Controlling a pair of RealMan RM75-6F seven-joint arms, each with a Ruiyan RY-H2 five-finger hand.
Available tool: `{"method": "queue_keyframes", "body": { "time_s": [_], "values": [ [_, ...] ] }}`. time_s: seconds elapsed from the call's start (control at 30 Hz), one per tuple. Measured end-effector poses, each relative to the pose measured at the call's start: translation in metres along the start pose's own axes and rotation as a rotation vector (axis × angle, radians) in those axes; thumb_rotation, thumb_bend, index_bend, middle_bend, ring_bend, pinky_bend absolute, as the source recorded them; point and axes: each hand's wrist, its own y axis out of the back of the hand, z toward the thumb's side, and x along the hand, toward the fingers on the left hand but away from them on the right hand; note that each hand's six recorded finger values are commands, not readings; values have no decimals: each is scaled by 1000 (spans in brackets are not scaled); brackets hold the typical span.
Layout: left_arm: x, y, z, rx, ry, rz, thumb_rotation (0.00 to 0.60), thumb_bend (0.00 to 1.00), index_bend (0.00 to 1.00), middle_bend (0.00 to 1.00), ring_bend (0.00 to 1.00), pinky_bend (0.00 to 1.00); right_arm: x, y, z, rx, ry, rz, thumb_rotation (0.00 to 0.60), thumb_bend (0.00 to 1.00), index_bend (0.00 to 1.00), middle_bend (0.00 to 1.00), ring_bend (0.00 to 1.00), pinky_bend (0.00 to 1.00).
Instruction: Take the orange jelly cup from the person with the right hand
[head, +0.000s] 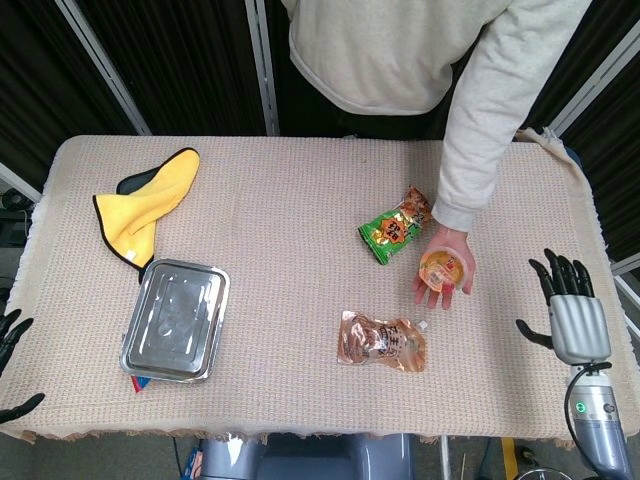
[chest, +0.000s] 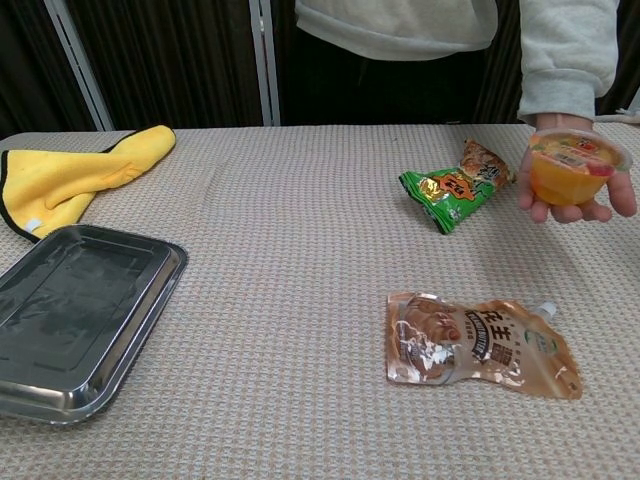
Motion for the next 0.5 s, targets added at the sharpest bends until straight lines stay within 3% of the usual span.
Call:
{"method": "queue_keyframes", "body": {
  "time_s": [0.27,0.5],
  "values": [
    [0,0,0,-1,-3,-5,600,0,35,0,0,0,-14,10,44,-145,18,151,600,99,108,0,0,0],
    [0,0,0,-1,0,-6,600,0,35,0,0,0,-40,13,74,-163,17,257,600,98,108,0,0,0]
  ]
}}
